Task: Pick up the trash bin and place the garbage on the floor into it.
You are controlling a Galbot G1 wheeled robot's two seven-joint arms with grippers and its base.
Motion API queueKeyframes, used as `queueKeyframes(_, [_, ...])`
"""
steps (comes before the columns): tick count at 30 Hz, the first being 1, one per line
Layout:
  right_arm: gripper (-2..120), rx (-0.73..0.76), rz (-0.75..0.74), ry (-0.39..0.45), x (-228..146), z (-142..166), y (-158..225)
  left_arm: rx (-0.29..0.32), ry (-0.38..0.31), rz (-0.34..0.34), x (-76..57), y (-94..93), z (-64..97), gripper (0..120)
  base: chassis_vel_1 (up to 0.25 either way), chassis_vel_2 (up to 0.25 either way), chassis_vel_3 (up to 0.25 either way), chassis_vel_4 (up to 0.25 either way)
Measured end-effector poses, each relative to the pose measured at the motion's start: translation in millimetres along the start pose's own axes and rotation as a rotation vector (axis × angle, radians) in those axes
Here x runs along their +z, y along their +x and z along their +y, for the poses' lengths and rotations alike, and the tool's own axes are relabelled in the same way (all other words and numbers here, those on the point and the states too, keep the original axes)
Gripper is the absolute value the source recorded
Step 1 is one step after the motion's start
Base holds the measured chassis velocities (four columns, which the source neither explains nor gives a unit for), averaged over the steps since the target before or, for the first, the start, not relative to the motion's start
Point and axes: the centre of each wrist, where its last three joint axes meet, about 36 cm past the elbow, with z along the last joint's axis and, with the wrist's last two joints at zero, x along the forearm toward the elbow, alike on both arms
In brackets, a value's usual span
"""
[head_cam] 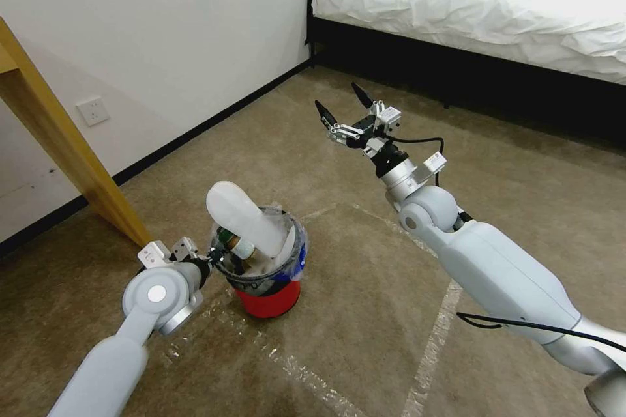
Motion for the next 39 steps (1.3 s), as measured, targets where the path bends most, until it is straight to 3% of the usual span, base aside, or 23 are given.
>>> queueKeyframes(16, [98, 0.005, -0.005, 0.011, -4, -5, -4, -0.008, -0.010, -0.002, 3.0, 9.2, 2.5, 34, 0.000, 0.000, 0.000, 0.000])
queueKeyframes(35, [98, 0.012, 0.008, 0.018, -1, -11, -5, -0.032, -0.005, 0.009, 6.3, 8.3, 10.6, 41, 0.000, 0.000, 0.000, 0.000])
queueKeyframes(38, [98, 0.015, 0.012, 0.019, 1, -13, -5, -0.041, -0.003, 0.012, 6.6, 7.9, 13.5, 43, 0.000, 0.000, 0.000, 0.000])
queueKeyframes(39, [98, 0.015, 0.012, 0.018, 3, -13, -5, -0.045, -0.004, 0.013, 6.8, 8.5, 15.1, 50, 0.000, 0.000, 0.000, 0.000])
